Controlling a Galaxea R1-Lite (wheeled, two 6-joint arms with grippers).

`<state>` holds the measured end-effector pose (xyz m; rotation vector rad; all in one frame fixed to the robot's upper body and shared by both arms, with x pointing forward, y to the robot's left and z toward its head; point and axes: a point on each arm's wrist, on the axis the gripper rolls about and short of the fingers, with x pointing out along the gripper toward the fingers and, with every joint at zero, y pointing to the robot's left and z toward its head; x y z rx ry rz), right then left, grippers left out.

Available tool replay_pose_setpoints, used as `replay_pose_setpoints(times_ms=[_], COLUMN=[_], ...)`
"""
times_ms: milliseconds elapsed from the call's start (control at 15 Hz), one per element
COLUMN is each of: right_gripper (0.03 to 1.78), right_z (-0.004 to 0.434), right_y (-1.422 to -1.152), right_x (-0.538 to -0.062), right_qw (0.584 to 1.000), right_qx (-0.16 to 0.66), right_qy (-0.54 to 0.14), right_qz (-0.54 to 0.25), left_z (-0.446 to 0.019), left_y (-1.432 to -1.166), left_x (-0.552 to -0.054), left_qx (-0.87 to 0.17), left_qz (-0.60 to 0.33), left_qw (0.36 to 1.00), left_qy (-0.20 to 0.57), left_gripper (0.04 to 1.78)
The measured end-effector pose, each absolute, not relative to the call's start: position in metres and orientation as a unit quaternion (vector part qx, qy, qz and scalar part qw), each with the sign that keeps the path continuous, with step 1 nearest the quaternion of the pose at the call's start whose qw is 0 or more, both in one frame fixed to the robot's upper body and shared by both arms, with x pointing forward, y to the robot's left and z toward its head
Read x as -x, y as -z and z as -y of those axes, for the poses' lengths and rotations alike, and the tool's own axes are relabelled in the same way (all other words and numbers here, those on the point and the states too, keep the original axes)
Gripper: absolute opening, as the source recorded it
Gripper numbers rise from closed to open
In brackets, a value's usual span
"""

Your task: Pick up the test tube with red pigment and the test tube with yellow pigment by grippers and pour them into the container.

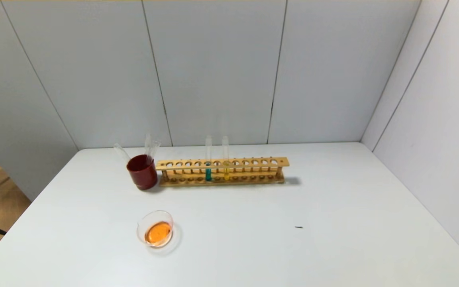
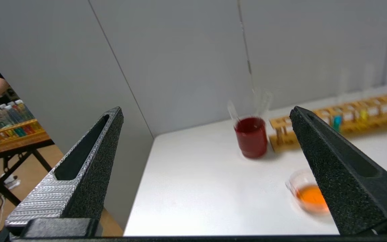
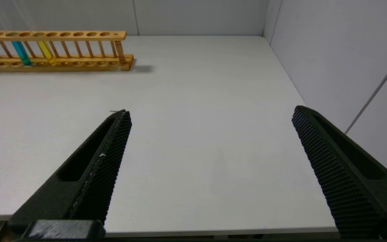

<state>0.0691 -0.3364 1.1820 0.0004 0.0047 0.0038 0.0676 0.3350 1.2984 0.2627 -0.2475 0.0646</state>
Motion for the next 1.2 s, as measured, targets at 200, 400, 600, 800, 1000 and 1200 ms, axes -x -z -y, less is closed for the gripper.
replay_pose_setpoints(times_ms=[200, 400, 600, 800, 1000, 1200], right_gripper=[1.75, 1.75, 1.75, 1.75, 1.75, 1.75], right_z=[0.336, 0.336, 0.336, 0.336, 0.336, 0.336], right_y=[-1.182, -1.182, -1.182, -1.182, -1.182, -1.182], right_x=[-0.069, -0.069, -0.069, -0.069, -0.069, -0.069], right_qw=[1.0, 1.0, 1.0, 1.0, 1.0, 1.0], right_qx=[0.0, 0.0, 0.0, 0.0, 0.0, -0.001], right_qy=[-0.002, -0.002, -0.002, -0.002, -0.002, -0.002], right_qz=[-0.002, -0.002, -0.002, -0.002, -0.002, -0.002], left_z=[-0.334, -0.334, -0.333, -0.333, -0.332, -0.332], left_y=[-1.253, -1.206, -1.186, -1.182, -1.182, -1.181], left_x=[-0.05, -0.064, -0.068, -0.068, -0.067, -0.068], left_qx=[-0.117, -0.102, -0.08, -0.066, -0.061, -0.059], left_qz=[0.069, 0.037, 0.006, -0.015, -0.016, -0.019], left_qw=[0.991, 0.994, 0.997, 0.997, 0.998, 0.998], left_qy=[-0.012, -0.006, 0.018, 0.023, 0.026, 0.026], left_gripper=[1.75, 1.75, 1.75, 1.75, 1.75, 1.75])
